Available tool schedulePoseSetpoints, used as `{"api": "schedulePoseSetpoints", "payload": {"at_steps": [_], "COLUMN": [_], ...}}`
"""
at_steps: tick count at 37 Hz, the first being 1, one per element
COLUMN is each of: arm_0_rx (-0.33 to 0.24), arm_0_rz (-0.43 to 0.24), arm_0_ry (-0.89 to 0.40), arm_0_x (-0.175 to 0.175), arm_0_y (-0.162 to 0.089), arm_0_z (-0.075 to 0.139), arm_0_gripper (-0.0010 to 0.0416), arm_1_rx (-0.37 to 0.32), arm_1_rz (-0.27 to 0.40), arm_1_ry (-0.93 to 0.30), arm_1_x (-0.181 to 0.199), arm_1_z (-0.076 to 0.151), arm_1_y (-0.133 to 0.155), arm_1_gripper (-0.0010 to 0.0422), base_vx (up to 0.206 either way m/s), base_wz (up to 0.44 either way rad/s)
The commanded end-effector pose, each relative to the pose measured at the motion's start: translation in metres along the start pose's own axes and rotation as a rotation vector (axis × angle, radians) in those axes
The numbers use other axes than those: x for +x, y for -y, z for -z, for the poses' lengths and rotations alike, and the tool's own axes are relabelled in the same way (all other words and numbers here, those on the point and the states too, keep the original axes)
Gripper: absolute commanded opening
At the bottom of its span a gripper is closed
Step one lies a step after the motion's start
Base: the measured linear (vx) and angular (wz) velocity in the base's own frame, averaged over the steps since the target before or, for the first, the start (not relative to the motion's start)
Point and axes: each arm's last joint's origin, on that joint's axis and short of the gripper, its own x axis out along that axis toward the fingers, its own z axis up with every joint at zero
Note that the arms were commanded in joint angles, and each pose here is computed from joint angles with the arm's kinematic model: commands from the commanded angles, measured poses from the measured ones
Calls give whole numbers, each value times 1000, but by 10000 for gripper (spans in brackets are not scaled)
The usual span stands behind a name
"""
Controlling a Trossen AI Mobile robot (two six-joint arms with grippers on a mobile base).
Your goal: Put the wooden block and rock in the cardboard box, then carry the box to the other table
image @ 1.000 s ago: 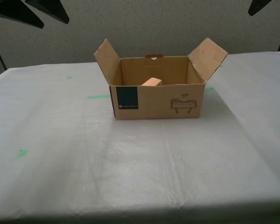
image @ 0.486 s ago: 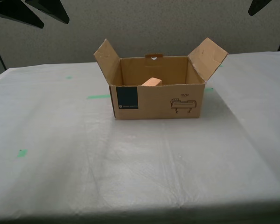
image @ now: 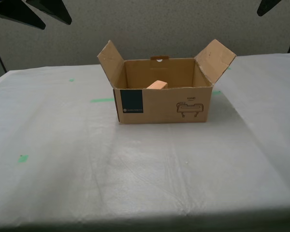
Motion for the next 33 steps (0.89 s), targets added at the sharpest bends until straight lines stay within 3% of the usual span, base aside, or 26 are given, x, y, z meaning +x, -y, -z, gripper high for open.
{"api": "schedulePoseSetpoints", "payload": {"at_steps": [1,33], "arm_0_rx": [3,3], "arm_0_rz": [2,2], "arm_0_ry": [3,3], "arm_0_x": [0,0], "arm_0_y": [0,0], "arm_0_z": [0,0], "arm_0_gripper": [399,398], "arm_1_rx": [-1,-1], "arm_1_rz": [2,2], "arm_1_ry": [0,0], "arm_1_x": [0,0], "arm_1_z": [0,0], "arm_1_y": [0,0], "arm_1_gripper": [302,302], "base_vx": [0,0], "base_wz": [0,0]}}
